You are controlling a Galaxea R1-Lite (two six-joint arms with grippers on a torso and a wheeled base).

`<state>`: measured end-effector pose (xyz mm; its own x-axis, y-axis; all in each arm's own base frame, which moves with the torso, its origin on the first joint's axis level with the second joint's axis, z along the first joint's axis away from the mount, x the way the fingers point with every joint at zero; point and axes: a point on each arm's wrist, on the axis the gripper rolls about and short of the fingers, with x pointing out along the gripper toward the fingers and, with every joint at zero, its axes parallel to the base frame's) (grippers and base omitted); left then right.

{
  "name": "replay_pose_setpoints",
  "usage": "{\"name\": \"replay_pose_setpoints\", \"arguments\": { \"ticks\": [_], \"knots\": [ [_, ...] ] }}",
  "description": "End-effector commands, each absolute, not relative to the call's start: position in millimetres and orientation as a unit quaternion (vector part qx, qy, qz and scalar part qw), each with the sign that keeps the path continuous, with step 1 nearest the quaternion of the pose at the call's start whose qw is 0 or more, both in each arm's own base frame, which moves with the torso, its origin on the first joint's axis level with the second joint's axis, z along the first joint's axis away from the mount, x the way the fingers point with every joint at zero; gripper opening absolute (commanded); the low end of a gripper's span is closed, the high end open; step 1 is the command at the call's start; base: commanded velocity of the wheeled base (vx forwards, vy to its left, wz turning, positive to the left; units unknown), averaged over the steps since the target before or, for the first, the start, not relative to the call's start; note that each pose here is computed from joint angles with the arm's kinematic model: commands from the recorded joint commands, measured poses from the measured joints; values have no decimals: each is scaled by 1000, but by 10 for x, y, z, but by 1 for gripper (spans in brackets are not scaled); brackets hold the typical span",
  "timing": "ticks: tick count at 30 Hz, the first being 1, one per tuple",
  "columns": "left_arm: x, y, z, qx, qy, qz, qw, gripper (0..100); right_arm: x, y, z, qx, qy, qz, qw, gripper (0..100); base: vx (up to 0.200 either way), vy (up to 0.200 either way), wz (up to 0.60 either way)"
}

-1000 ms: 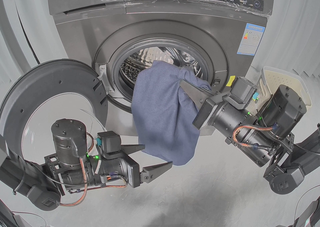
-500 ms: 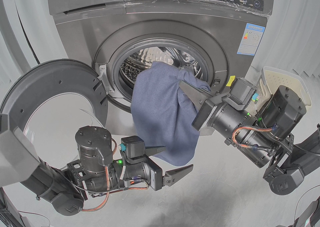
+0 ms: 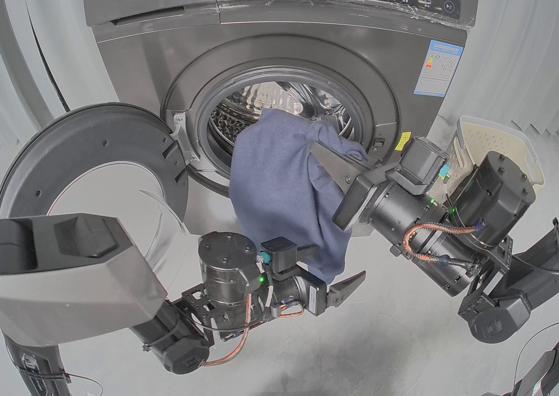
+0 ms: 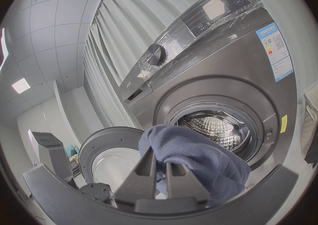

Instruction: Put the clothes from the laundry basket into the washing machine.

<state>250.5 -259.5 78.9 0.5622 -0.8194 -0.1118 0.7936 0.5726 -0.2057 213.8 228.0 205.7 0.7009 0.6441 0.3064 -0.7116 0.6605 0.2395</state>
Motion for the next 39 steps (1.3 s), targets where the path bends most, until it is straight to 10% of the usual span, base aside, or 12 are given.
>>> {"name": "replay_pose_setpoints", "arguments": {
  "ticks": [1,31,32,39],
  "knots": [
    [2715,-2735,617,-67,88,-416,903,100,2129,2274,2063,174,-100,374,905,0,0,0,0],
    [2916,-2565,648,-54,71,-341,936,100,2117,2261,2016,170,-92,374,907,0,0,0,0],
    [2917,-2566,642,-53,72,-340,936,0,2117,2261,2016,170,-92,374,907,0,0,0,0],
    [2935,-2579,673,-59,61,-337,938,0,2111,2254,1981,168,-85,374,908,0,0,0,0]
  ]
}}
